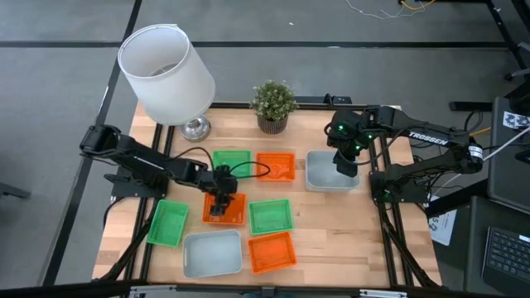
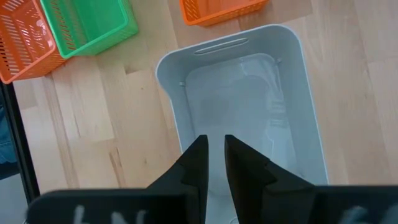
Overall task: Stack baskets by color
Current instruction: Stack the middle orange bin on the top of the orange bin
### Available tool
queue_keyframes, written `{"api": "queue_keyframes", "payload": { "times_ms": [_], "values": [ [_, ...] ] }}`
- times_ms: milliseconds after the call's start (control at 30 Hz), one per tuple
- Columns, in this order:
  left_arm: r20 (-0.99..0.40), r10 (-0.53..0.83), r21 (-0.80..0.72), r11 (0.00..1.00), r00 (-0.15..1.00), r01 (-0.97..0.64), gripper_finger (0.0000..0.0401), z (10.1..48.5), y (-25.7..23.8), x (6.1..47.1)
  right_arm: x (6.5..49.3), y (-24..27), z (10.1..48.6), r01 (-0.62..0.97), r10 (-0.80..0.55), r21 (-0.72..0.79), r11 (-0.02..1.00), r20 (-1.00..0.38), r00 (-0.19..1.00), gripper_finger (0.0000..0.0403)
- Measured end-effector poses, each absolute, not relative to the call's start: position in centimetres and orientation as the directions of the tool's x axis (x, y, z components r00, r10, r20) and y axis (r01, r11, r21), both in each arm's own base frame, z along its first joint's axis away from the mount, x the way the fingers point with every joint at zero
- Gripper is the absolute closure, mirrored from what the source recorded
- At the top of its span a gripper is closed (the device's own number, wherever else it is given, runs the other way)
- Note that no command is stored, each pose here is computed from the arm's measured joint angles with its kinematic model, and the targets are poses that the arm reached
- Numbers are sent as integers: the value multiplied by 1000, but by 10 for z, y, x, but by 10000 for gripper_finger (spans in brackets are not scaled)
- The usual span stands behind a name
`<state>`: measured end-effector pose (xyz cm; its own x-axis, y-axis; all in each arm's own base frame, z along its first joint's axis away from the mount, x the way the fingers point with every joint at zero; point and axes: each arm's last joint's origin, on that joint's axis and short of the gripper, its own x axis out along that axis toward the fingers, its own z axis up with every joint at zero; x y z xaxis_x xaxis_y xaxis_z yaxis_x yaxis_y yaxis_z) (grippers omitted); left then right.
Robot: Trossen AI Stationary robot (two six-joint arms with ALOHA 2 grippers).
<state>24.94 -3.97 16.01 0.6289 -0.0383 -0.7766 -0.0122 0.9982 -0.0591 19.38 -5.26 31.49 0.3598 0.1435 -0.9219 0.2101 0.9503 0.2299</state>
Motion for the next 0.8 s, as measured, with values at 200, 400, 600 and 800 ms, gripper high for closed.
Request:
{"api": "queue_keyframes", "payload": {
  "times_ms": [200,400,600,800],
  "values": [
    [-800,-59,-89,996,597,-21,342,152,-41,251,194,-53,315,208,143,229,951,-922,361,350],
    [-744,-78,-128,991,664,-27,398,186,-41,257,195,-53,315,204,140,227,952,-918,371,350],
    [-705,39,19,999,708,-37,400,267,-38,263,194,-52,315,235,144,239,942,-921,361,350],
    [-572,130,161,986,810,-45,400,333,-9,286,190,-49,313,235,162,243,941,-935,315,350]
  ]
}}
